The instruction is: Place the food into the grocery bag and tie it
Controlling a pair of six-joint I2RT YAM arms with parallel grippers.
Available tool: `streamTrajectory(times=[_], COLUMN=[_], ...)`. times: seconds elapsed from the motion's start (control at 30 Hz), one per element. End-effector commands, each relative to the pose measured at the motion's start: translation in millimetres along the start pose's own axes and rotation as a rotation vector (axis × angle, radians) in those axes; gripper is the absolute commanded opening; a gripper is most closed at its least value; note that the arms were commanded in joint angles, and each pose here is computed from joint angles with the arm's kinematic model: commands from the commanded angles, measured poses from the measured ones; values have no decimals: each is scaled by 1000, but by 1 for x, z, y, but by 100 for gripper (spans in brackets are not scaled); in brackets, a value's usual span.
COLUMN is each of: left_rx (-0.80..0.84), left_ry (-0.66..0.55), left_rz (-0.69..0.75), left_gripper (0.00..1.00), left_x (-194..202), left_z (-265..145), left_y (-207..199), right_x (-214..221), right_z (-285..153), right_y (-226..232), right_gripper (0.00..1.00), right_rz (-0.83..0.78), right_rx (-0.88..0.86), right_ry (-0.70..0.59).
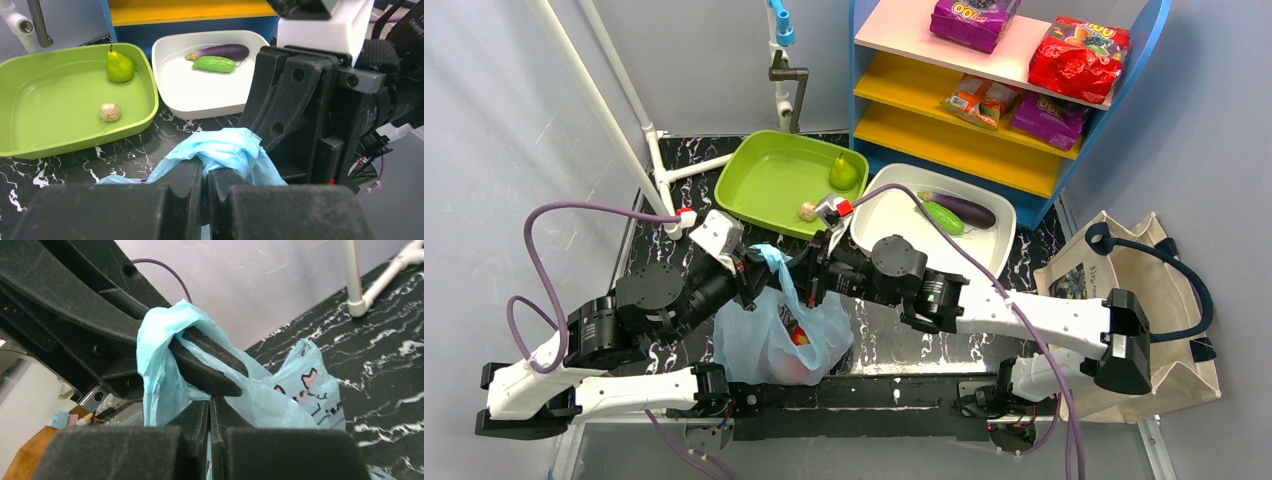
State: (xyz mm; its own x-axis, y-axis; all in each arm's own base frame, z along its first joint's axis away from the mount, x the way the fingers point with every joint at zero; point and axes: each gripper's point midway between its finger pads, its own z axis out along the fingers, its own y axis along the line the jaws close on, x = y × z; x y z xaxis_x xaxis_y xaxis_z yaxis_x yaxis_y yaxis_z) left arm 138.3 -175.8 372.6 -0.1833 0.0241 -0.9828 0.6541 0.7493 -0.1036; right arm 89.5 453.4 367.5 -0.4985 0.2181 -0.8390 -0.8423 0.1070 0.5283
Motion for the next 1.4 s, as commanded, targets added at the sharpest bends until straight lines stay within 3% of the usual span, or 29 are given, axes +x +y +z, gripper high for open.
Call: streamTrajectory(times=[0.0,0.37,0.87,1.07,1.37], left_rx=[20,131,292,416,533], left_ry=[39,119,188,261,382], left_rz=[-14,-30,56,70,31], left_gripper=[0,0,0,0,0], left_x=[10,26,30,43,78], left_z=[-3,-13,-16,-24,-42], left_y=[-3,-20,-48,-68,-83], right_x=[-44,-46,-61,-74,-95], right_z=[-14,-29,-37,-39,-38], right_y=[4,-22,-41,-65,-136], right_gripper=[1,1,1,1,1], right_rz=[-11,-20,-19,-56,63], right_rx=[107,338,512,637,747], right_ry=[-54,57,55,8,-18])
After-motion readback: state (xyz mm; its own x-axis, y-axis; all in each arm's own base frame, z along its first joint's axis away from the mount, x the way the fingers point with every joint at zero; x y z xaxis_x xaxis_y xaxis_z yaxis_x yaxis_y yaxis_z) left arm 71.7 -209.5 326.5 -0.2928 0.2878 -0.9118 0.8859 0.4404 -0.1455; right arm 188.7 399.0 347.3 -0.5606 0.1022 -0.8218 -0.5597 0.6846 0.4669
